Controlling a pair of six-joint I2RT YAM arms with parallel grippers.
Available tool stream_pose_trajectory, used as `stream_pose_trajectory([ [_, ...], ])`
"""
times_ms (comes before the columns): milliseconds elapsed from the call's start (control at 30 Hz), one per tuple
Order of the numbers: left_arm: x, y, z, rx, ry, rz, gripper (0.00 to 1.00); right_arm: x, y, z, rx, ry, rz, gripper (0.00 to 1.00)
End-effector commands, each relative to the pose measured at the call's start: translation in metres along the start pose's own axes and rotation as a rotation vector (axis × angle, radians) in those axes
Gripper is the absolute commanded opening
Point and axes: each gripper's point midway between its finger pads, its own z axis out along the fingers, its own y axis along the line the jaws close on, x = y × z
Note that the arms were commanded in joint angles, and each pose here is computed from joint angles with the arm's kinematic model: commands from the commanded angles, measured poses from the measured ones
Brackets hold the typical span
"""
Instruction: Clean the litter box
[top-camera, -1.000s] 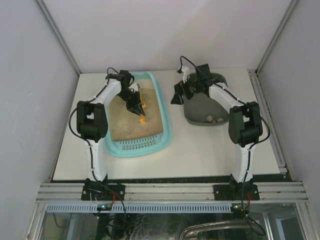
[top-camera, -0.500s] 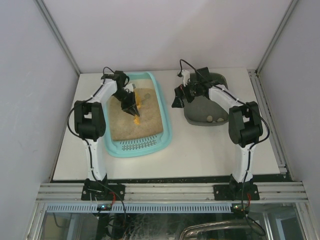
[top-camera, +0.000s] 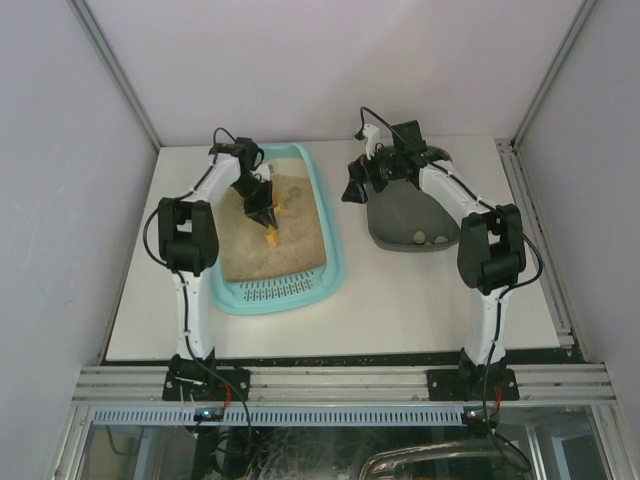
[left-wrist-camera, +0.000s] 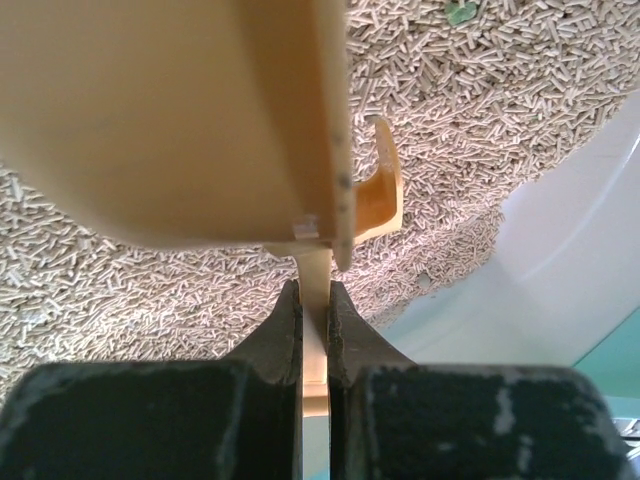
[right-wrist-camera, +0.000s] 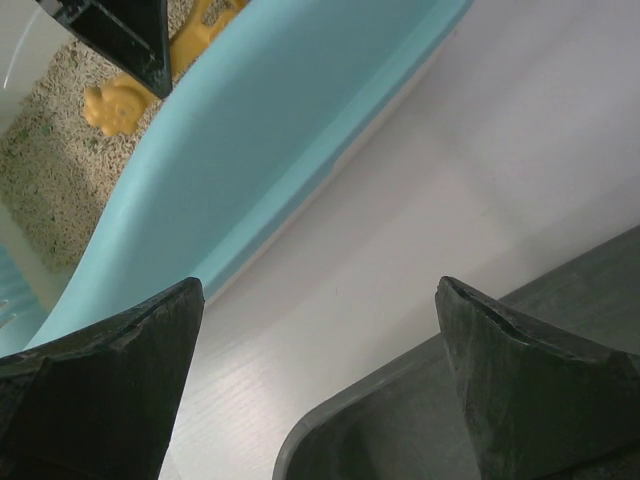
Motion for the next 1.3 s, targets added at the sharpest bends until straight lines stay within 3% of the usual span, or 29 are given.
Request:
stream_pose_trajectory([
  [0, 0.013, -0.017, -0.005, 0.013, 0.001, 0.069, 0.00, -0.013, 0.003, 0.001, -0.002, -0.015, -0.042, 1.00],
  [400, 0.071, -0.015, 0.017, -0.084, 0.091, 0.117, 0.00, -0.008, 0.015, 0.003, -0.024, 0.000, -0.034, 1.00],
  [567, 0.088, -0.017, 0.027, -0.044, 0.121, 0.134, 0.00, -0.008, 0.019, 0.005, -0.033, 0.002, -0.035, 1.00],
  [733, 0.082, -0.041, 0.033, 0.102, 0.115, 0.177, 0.00, -0.006, 0.022, 0.006, -0.032, 0.002, -0.044, 1.00],
  [1000, 0.053, -0.045, 0.041, 0.111, 0.060, 0.223, 0.00, 0.002, 0.023, 0.005, -0.029, 0.012, -0.046, 1.00],
  [1267, 0.043, -0.074, 0.017, 0.241, -0.019, 0.274, 0.00, 0.012, 0.024, 0.008, -0.033, 0.015, -0.033, 1.00],
])
